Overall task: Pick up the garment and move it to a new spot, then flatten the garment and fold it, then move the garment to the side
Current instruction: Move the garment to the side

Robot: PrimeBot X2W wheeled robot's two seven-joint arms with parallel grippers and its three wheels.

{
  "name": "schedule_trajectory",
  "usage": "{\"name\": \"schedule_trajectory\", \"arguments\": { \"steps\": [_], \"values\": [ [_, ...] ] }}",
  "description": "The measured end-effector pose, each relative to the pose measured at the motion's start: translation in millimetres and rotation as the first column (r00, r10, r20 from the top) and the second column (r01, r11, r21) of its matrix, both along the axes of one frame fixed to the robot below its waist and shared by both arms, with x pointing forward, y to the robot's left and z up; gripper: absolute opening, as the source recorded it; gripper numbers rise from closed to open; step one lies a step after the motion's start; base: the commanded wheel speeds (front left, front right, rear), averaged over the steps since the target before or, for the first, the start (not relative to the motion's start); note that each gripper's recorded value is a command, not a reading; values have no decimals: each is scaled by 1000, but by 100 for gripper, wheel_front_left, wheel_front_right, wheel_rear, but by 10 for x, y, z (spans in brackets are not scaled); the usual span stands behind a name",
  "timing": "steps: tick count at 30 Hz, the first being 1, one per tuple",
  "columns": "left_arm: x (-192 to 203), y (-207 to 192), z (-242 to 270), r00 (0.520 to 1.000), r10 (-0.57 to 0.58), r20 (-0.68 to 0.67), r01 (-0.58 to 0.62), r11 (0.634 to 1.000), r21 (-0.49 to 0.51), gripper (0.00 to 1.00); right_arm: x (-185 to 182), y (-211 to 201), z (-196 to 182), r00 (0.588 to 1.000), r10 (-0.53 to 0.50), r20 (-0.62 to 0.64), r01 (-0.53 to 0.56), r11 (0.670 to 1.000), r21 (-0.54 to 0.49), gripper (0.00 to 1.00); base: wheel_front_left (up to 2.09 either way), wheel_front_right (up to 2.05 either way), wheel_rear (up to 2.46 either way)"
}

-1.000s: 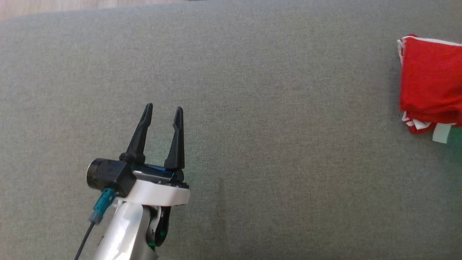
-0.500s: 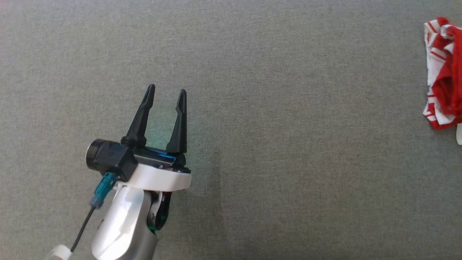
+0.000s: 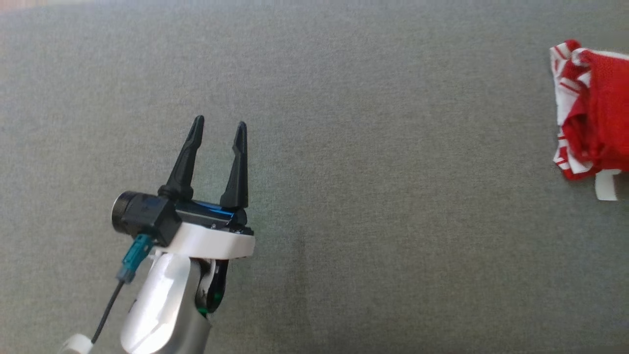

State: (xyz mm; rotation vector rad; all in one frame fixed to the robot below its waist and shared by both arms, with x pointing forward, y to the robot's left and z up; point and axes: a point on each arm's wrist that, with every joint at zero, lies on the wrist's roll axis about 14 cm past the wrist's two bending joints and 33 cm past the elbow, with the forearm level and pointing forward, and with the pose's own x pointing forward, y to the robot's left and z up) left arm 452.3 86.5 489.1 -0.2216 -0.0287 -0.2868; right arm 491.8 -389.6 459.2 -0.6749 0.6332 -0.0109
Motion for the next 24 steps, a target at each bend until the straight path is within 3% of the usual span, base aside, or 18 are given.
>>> {"name": "schedule_trajectory", "arguments": {
  "steps": [6, 13, 19, 24],
  "values": [
    [-33, 3, 191, 999, 5, 46, -5, 1000, -8, 100, 173, 103, 607, 972, -4, 233, -11, 998, 60, 100, 0, 0, 0],
    [-169, 95, 364, 995, 41, 86, -40, 999, -20, 100, 226, 683, 1136, 870, 40, 492, -155, 968, 195, 100, 0, 0, 0],
    [-268, 162, 481, 992, 63, 114, -60, 998, -28, 100, 21, 1298, 1161, 804, 25, 594, -279, 898, 341, 100, 0, 0, 0],
    [-349, 198, 513, 990, 73, 119, -69, 997, -37, 100, -248, 1778, 925, 796, -23, 605, -336, 814, 473, 100, 0, 0, 0]
  ]
}}
